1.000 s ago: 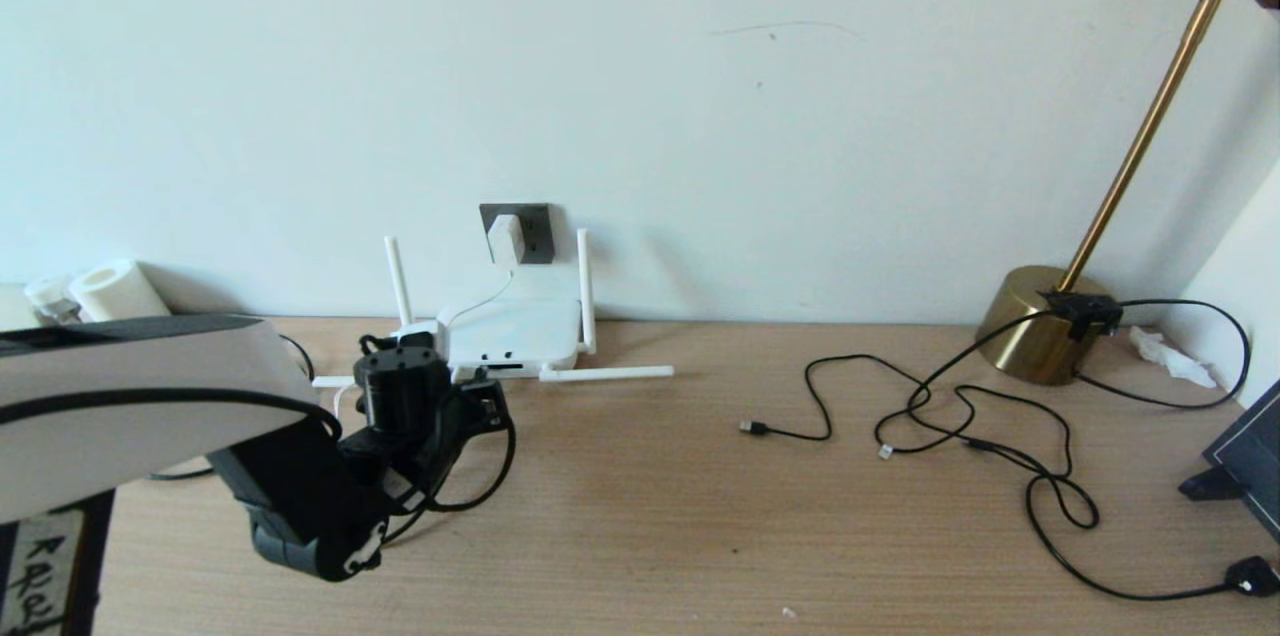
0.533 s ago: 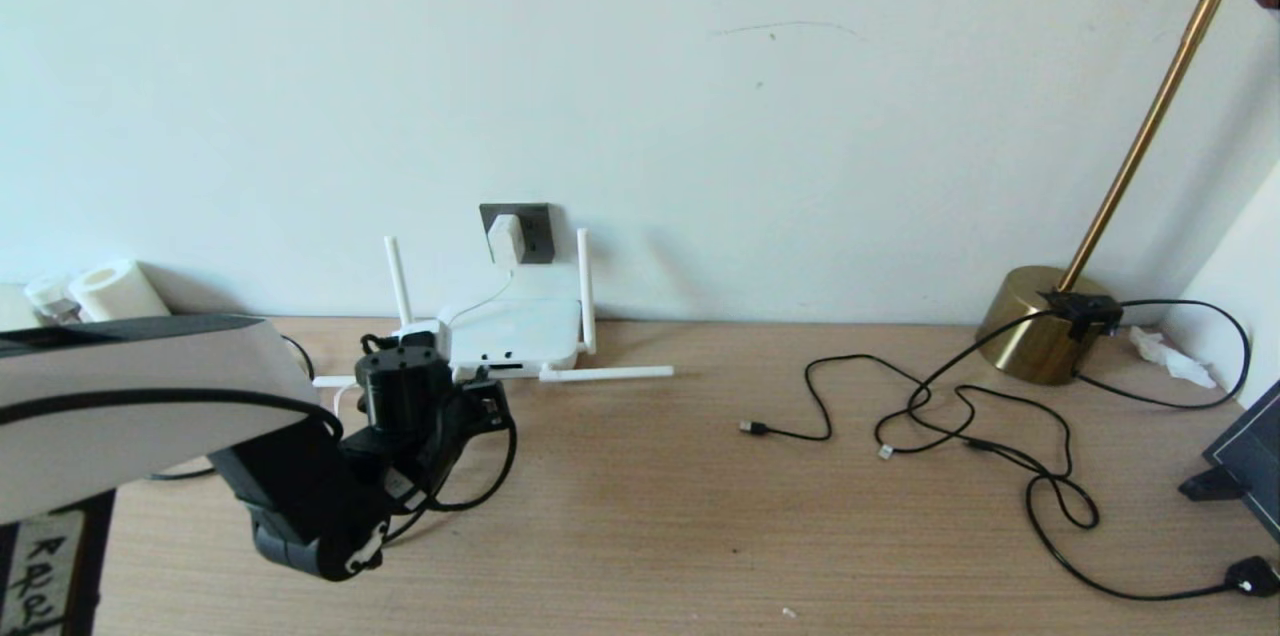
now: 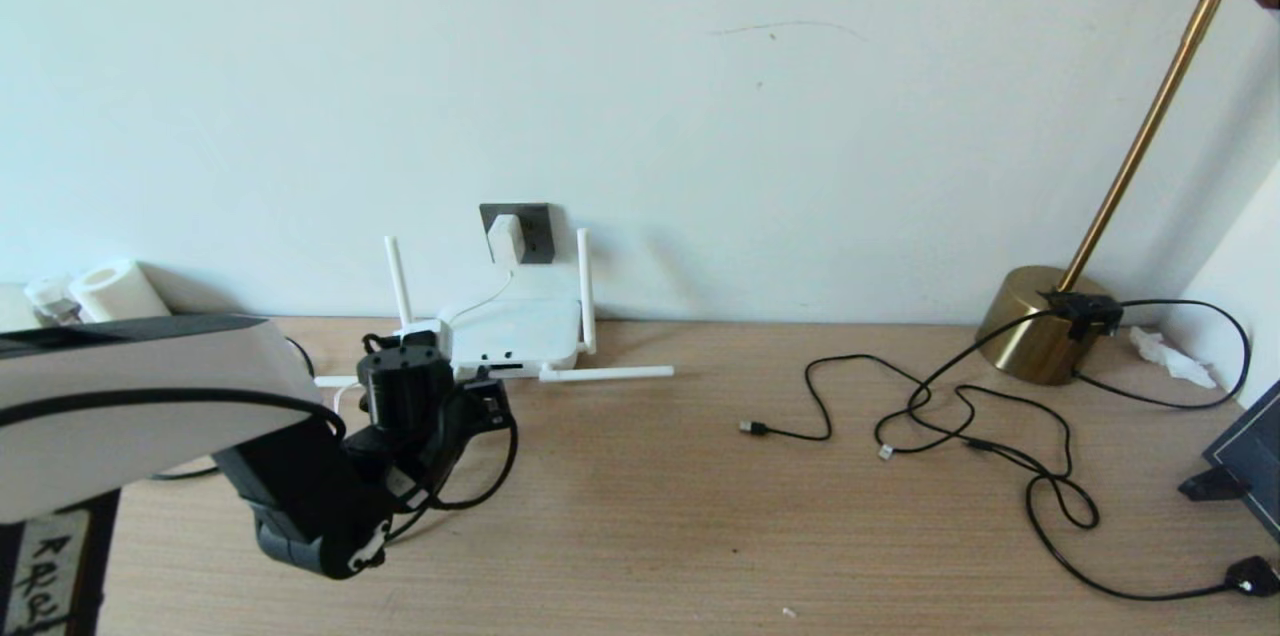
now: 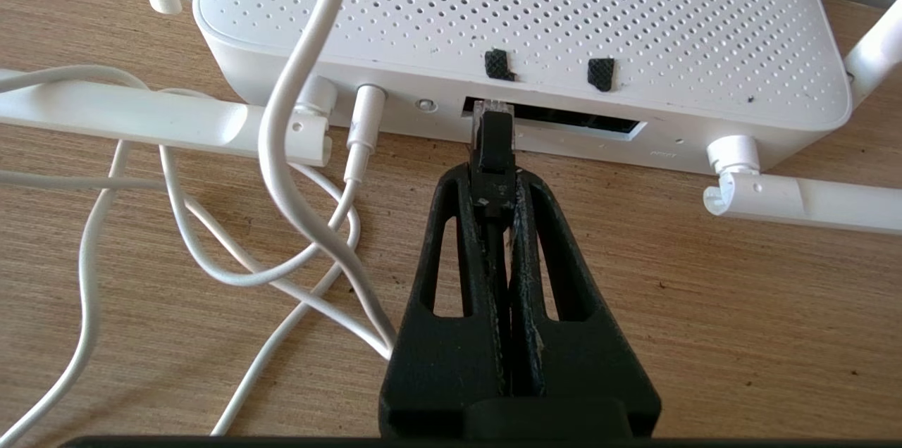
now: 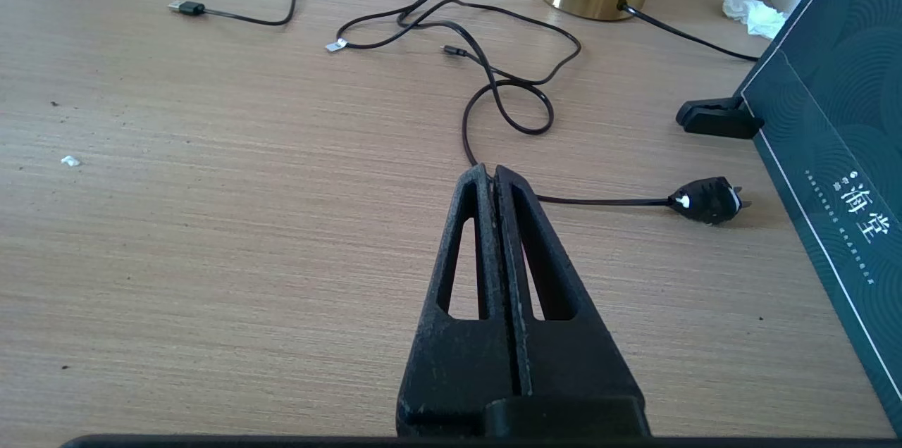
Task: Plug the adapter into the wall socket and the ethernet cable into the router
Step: Align cable and router interface
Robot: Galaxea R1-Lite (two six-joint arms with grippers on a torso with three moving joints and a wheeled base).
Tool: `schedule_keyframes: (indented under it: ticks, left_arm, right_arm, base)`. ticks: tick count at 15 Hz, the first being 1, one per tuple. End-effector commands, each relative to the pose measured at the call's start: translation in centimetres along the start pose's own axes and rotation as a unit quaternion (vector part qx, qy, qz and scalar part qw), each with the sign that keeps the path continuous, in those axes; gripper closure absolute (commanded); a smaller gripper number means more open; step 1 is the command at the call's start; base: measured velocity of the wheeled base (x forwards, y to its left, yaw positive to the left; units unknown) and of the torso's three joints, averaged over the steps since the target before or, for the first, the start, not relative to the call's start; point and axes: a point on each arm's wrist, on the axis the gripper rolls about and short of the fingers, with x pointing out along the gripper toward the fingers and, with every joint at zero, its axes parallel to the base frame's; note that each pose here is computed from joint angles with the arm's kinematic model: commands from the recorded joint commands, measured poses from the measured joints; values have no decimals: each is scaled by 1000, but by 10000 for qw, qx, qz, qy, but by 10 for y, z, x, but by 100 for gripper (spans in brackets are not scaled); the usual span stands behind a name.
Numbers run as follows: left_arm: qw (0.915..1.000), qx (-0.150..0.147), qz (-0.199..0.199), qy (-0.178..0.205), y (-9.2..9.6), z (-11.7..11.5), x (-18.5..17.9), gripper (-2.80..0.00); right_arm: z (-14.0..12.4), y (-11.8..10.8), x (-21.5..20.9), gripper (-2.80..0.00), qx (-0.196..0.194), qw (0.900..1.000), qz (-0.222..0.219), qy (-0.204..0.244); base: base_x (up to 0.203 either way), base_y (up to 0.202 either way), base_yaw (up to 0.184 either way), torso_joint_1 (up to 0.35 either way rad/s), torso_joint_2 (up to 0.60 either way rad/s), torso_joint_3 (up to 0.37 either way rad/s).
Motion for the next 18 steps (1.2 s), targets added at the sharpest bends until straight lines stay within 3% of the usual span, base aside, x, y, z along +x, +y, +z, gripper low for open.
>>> schedule_keyframes:
  ticks: [1, 18]
  left_arm:
    - [10000, -17, 8, -33, 0, 0, 2, 0]
    - [10000, -7, 22, 4, 0, -3, 4, 0]
  right_arm:
    - [0, 0, 0, 0, -6, 10000, 1, 2]
    - [0, 0, 0, 0, -6, 10000, 1, 1]
  base:
    - [0, 0, 0, 0, 0, 0]
    - [0, 0, 0, 0, 0, 0]
